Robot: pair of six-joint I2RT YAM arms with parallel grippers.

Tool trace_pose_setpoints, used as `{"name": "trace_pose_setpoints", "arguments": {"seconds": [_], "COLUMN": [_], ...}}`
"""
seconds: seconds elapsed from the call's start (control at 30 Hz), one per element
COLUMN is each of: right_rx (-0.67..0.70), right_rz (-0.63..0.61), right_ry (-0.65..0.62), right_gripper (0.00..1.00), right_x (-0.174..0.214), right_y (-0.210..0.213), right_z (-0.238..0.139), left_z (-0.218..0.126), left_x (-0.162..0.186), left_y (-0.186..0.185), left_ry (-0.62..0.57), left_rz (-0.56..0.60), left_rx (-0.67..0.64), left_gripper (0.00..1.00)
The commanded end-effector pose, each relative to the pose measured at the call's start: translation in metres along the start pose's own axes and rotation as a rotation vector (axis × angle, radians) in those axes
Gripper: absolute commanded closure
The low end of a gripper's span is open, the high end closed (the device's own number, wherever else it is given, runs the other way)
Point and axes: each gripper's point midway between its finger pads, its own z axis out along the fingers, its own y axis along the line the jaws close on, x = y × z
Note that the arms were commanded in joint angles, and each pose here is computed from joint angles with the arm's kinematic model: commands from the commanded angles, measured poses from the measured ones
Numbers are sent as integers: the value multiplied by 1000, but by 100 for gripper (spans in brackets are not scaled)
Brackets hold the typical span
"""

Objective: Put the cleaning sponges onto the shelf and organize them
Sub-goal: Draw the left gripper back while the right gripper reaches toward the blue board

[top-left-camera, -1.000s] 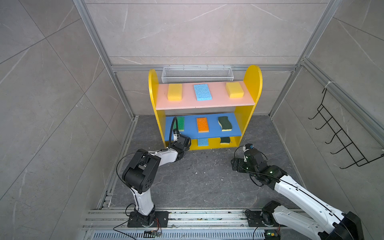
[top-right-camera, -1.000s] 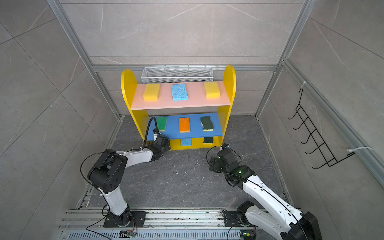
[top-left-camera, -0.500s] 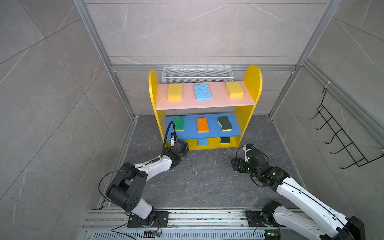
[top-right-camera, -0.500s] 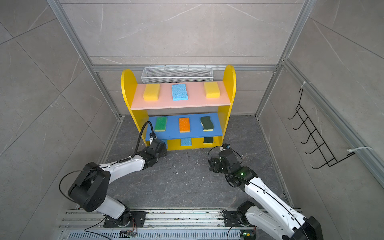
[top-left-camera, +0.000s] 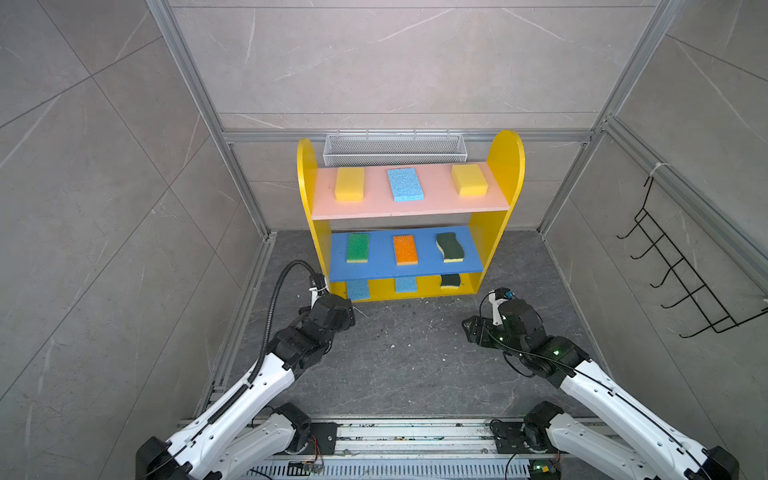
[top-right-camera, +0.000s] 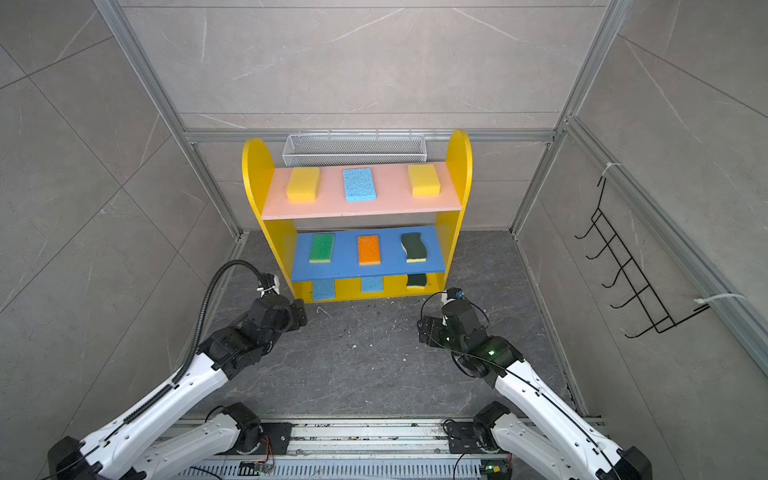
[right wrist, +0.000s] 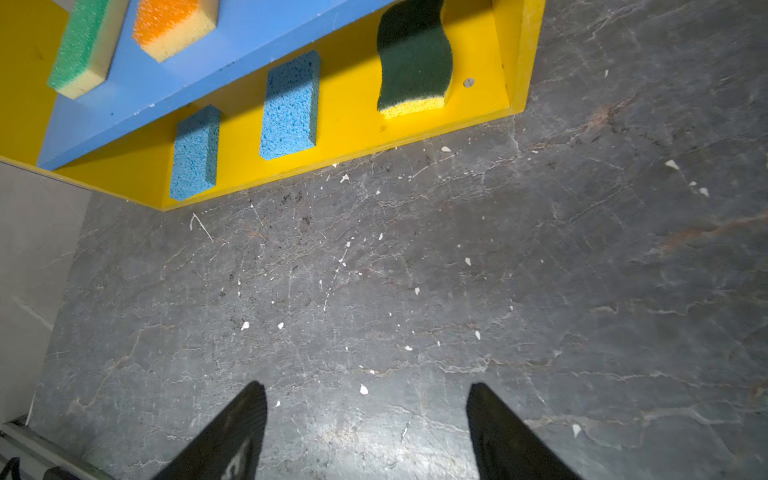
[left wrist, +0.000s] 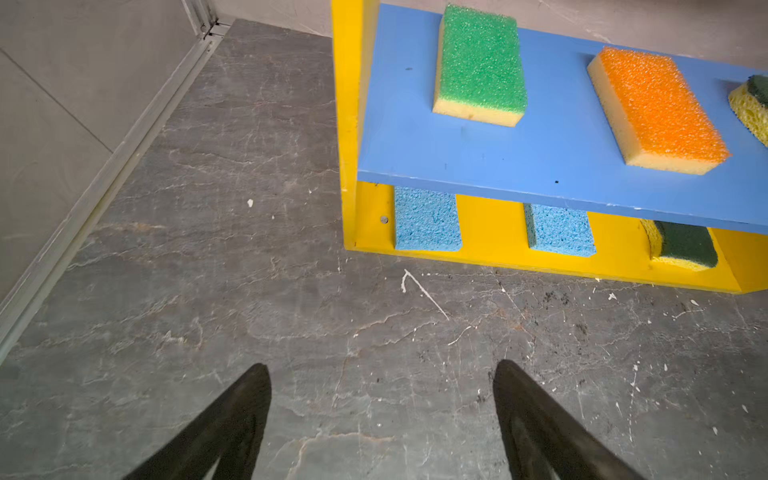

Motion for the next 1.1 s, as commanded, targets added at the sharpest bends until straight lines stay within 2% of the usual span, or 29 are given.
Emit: {"name": "trace_pose_setpoints", "arguments": {"seconds": [0.0,0.17,0.37,0.47,0.77,1.07], "right_rx": [-29,-46,-121,-173,-217,-197], "right_rz": [23,-12,-109,-118,-182,-208], "right_ry": [-7,-18,-62,-85,-164,-217], "right_gripper": [23,23,22,20,17,12], "right_x": [-7,-12,-22,-29,-47,-64], "right_y": [12,37,104,138,232,277], "right_z": [-10,-11,1,16,69,127], "left_z": [-12,-22,-39,-49,-62,-75], "left_x": [24,42,41,35,25,23], "left_y": [18,34,42,45,54,64], "left_ry": [91,163,167,160,144,101], "left_rz": [-3,-52,-98,-96,-78,-126], "left_rx": [-28,-75,-62,-61,-80,-68], "left_gripper": [14,14,12,11,9,6]}}
